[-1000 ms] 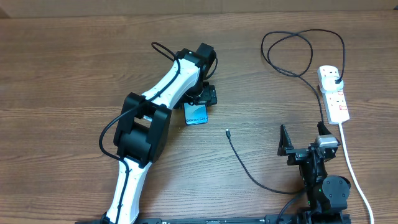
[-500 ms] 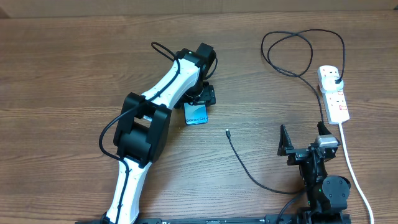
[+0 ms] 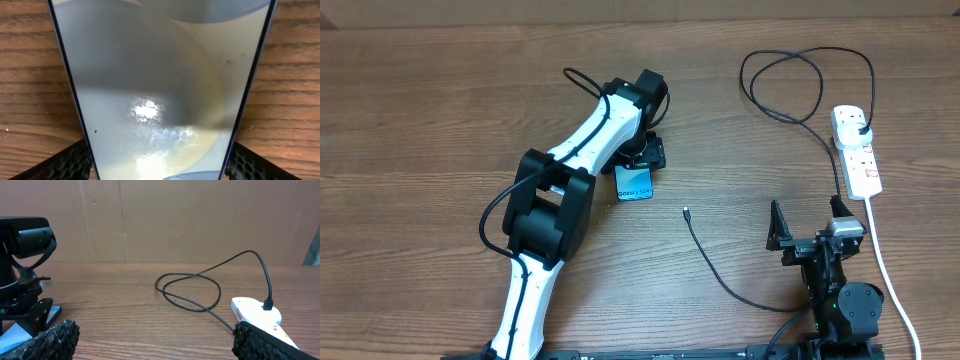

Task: Plug charger to phone and switch on socket
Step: 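Close the left gripper on the phone's top edge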

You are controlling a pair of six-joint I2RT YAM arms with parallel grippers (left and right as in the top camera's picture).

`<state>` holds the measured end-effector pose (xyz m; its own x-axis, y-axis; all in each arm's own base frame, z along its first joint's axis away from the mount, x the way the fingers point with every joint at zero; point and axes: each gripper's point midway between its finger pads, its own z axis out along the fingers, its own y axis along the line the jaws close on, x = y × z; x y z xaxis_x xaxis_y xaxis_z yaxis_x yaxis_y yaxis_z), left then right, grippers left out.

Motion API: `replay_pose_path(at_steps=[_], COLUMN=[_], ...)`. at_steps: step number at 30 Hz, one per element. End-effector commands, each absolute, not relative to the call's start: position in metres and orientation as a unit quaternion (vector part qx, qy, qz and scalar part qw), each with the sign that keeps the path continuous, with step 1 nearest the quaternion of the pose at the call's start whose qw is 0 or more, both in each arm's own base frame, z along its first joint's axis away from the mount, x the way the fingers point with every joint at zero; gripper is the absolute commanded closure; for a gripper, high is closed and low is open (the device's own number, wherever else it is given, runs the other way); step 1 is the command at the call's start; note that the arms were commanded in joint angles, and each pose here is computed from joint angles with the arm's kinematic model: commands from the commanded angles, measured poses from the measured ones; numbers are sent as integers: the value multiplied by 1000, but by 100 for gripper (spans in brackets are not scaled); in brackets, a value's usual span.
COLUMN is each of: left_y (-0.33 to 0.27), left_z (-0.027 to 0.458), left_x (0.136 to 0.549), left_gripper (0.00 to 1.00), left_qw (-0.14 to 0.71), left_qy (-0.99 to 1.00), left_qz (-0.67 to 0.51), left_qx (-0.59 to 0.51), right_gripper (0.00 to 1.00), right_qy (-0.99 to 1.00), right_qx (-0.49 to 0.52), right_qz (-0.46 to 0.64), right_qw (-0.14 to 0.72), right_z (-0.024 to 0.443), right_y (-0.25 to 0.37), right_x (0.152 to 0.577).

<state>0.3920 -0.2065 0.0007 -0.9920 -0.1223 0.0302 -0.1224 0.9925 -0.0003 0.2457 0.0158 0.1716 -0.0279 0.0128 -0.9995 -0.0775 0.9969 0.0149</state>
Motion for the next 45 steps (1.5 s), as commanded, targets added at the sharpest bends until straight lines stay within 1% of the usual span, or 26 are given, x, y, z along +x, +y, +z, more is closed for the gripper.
replay_pose_path(at_steps=[1,15,19,21,22,23,26,29,32,37,45], left_y=[-203,-193,-192,-192,-192,-193,-194,-194,-194,-194,-194], left_z=[-9,3,3,3,3,3,2,2,2,2,2], left_x=[385,394,396,399,400,401,405,406,406,406,404], left_gripper=[13,15,14,12,8,1,0,0,7,12,14], left_qw=[33,31,27,21,19,16,9,6,6,6,9], left_qy=[-997,-996,-997,-998,-998,-998,-998,-998,-998,-998,-998], left_qz=[-3,-1,-3,-4,-4,-3,-1,1,1,1,-1], left_qx=[67,81,70,64,64,62,62,62,62,58,58], right_gripper=[0,0,0,0,0,0,0,0,0,0,0], right_qy=[716,716,716,716,716,716,716,716,716,716,716], right_qx=[-21,-21,-21,-21,-21,-21,-21,-21,-21,-21,-21], right_qz=[30,30,30,30,30,30,30,30,30,30,30], right_qw=[698,698,698,698,698,698,698,698,698,698,698], right_z=[170,170,170,170,170,170,170,170,170,170,170], right_y=[15,15,15,15,15,15,15,15,15,15,15], right_x=[246,246,246,246,246,246,246,246,246,246,246])
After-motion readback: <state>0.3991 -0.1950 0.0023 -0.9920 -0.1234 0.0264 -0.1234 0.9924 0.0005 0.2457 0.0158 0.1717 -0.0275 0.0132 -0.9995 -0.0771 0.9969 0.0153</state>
